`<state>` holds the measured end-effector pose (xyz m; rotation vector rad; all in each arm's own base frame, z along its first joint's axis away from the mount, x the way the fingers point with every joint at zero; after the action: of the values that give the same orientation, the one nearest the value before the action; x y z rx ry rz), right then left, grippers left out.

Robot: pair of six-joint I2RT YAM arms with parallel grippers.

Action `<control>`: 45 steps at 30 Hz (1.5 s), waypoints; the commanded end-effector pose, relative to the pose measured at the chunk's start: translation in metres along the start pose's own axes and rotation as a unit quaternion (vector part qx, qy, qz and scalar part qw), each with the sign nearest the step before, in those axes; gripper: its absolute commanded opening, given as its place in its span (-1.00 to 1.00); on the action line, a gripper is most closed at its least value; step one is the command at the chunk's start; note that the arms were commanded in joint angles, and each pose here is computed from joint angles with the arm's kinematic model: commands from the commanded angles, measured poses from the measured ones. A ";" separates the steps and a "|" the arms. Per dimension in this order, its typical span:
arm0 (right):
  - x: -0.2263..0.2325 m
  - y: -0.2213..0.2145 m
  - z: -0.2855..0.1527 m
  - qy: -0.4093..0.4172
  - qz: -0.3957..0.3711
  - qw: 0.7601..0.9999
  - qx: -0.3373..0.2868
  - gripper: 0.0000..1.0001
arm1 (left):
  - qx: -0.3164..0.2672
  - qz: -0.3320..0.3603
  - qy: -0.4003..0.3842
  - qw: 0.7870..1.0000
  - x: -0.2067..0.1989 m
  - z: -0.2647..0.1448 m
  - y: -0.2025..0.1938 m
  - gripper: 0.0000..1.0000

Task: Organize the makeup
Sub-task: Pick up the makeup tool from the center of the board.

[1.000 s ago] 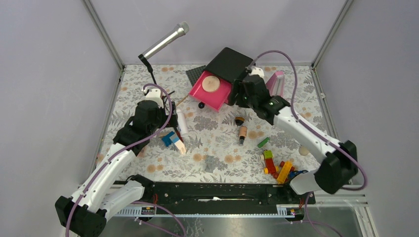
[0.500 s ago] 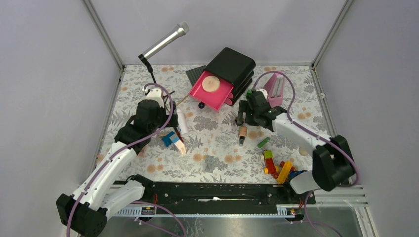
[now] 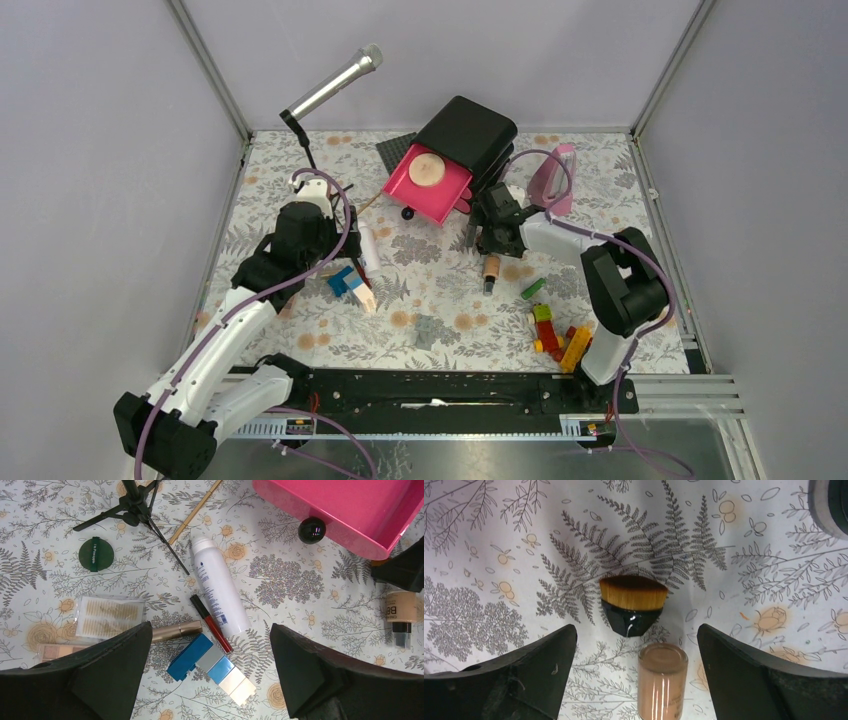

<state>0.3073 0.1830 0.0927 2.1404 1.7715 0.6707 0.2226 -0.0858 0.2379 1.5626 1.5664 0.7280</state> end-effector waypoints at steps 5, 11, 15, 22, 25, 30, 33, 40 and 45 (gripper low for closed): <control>0.008 0.016 0.016 -0.016 0.015 1.000 -0.023 0.86 | -0.018 -0.003 -0.011 1.000 -0.003 0.002 0.007 0.98; 0.006 0.013 0.028 -0.038 0.001 0.999 -0.010 0.76 | -0.018 -0.003 -0.013 1.000 -0.003 0.002 0.007 0.98; 0.003 0.011 0.033 -0.052 -0.009 0.999 -0.004 0.56 | -0.018 -0.003 -0.012 1.000 -0.003 0.002 0.007 0.98; -0.003 0.008 0.024 -0.057 -0.018 0.998 -0.001 0.69 | -0.015 -0.003 -0.014 1.000 -0.003 0.004 0.006 0.98; -0.002 0.005 0.024 -0.051 -0.024 0.998 0.008 0.69 | -0.015 -0.003 -0.013 1.000 -0.003 0.004 0.007 0.98; -0.004 -0.004 0.028 -0.052 -0.028 0.998 0.024 0.44 | -0.013 -0.003 -0.010 1.000 -0.002 0.005 0.006 0.98; -0.003 -0.006 0.026 -0.050 -0.034 0.998 0.028 0.39 | -0.013 -0.004 -0.010 1.000 -0.002 0.005 0.006 0.98; -0.002 -0.013 0.024 -0.053 -0.054 0.996 0.041 0.56 | -0.013 -0.003 -0.010 1.000 -0.002 0.005 0.005 0.98; -0.004 -0.013 0.021 -0.057 -0.054 0.996 0.037 0.44 | -0.014 -0.003 -0.009 1.000 -0.002 0.004 0.005 0.98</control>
<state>0.3261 0.1907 0.0736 2.0579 1.8101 0.5730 0.2240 -0.0867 0.2352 1.5737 1.5710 0.7150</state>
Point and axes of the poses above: each gripper's point midway between its finger pads, its own z axis out along the fingers, its own x axis along the line the jaws close on, y = z × x, the point moved 7 cm from there along -z, back along the fingers, and after that the axes turned 1 degree about -z, right-handed, at the moved point
